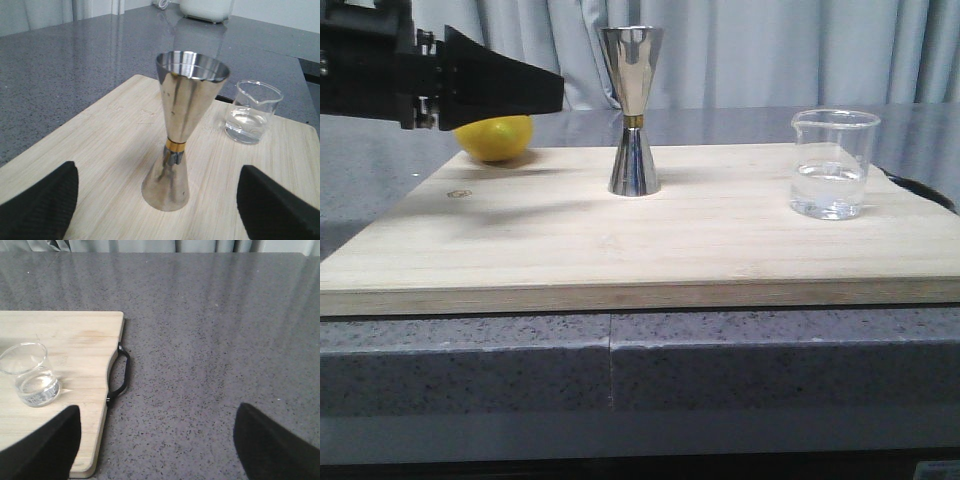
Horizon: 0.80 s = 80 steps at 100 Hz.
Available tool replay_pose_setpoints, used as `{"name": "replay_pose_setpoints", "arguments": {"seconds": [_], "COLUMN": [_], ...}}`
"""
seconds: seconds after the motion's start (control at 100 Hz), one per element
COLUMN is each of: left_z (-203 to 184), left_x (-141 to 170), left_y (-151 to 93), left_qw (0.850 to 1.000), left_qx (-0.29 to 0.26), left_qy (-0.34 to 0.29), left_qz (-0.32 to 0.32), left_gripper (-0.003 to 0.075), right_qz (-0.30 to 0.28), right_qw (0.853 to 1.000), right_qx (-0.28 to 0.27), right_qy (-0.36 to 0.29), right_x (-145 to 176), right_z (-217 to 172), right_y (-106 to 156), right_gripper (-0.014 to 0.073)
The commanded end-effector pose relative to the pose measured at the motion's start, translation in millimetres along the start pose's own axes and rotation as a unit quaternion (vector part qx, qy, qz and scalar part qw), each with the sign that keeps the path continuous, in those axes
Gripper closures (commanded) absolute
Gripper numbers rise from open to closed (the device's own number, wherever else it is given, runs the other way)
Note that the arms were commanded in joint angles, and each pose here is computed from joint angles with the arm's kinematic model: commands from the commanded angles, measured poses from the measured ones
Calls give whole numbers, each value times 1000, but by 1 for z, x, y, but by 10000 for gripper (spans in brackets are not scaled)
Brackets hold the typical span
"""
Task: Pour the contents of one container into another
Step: 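Reach the left gripper to the steel jigger and close around it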
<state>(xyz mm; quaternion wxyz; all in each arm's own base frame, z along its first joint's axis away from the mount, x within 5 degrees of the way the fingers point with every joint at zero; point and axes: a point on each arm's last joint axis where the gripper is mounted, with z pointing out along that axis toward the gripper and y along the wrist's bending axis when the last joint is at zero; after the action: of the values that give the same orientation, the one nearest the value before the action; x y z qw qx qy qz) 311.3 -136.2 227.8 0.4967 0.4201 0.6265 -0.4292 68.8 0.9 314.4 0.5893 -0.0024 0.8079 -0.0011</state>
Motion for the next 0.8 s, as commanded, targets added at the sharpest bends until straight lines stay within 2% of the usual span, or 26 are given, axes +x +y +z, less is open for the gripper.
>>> {"name": "replay_pose_setpoints", "arguments": {"seconds": [0.0,0.44,0.7,0.79], "left_z": [8,66,72,72], "left_x": [-28,-30,-34,-34], "left_y": [-6,-6,-3,-3], "left_qw": [996,990,990,990], "left_qx": [41,109,110,108], "left_qy": [-78,-79,-81,-79], "left_qz": [15,33,39,39], "left_gripper": [122,122,127,167], "right_qz": [1,1,1,1], "right_qw": [999,999,999,999], "right_qx": [4,4,4,4], "right_qy": [-50,-50,-50,-50], "right_x": [-18,-18,-18,-18], "right_z": [-3,-3,-3,-3], "right_y": [-1,-1,-1,-1], "right_gripper": [27,27,27,27]}}
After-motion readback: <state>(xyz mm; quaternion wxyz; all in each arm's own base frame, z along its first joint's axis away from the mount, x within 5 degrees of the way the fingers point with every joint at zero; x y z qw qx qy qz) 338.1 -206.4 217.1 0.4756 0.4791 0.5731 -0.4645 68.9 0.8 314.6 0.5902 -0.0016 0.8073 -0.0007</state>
